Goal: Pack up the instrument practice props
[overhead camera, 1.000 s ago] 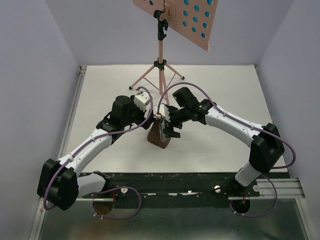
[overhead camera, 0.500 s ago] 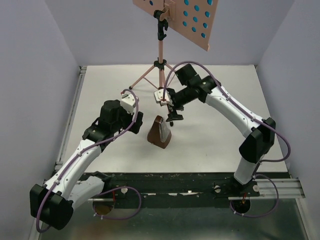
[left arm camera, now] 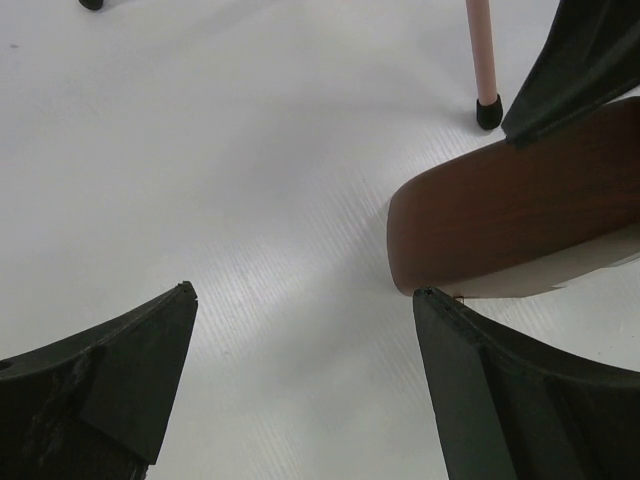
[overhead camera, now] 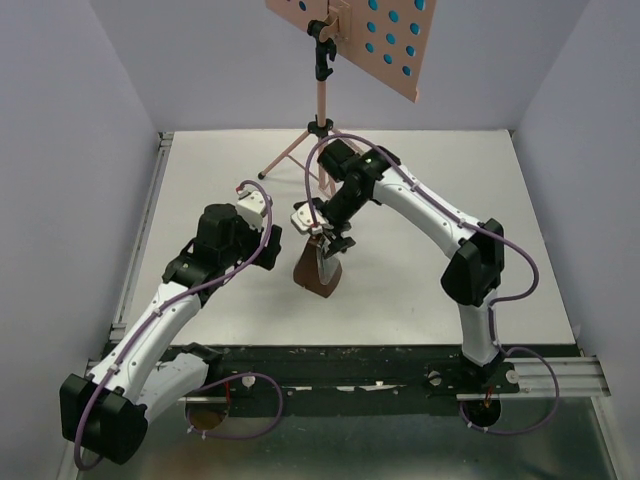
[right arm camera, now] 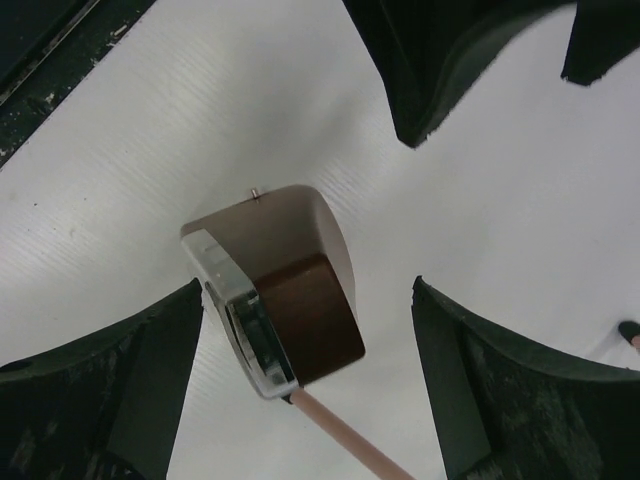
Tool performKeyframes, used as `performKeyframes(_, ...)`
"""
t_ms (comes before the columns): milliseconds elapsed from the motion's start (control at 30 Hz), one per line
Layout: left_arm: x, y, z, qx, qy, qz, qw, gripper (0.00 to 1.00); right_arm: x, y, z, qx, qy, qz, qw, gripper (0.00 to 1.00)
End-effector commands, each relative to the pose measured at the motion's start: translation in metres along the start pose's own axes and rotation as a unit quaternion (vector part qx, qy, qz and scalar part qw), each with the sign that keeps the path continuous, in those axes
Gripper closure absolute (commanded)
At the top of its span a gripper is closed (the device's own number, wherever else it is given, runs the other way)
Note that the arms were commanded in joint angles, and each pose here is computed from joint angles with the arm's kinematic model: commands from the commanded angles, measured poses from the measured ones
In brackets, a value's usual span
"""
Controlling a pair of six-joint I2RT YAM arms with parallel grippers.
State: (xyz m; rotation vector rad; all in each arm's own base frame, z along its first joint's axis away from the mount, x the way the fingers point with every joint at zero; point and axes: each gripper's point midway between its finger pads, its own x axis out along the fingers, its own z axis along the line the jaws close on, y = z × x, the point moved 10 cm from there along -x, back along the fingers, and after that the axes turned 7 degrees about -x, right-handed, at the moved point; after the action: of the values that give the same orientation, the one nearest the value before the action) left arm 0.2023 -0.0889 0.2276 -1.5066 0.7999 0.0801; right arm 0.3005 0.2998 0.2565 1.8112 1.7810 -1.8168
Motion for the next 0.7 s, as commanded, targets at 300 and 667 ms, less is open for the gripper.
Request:
performKeyframes(300,-0.002,0.002,0.000,-0.003,0.006,0.000,1.000,0.01,0.020,-0.016,0.028,0.074,-0.147,-0.018,0.986,0.33)
performKeyframes(667,0.000,0.001,-0.002,-0.001,0.017,0.003,1.000,0.01,0.019,-0.013,0.036,0.195,-0.099,0.001,0.976,0.20)
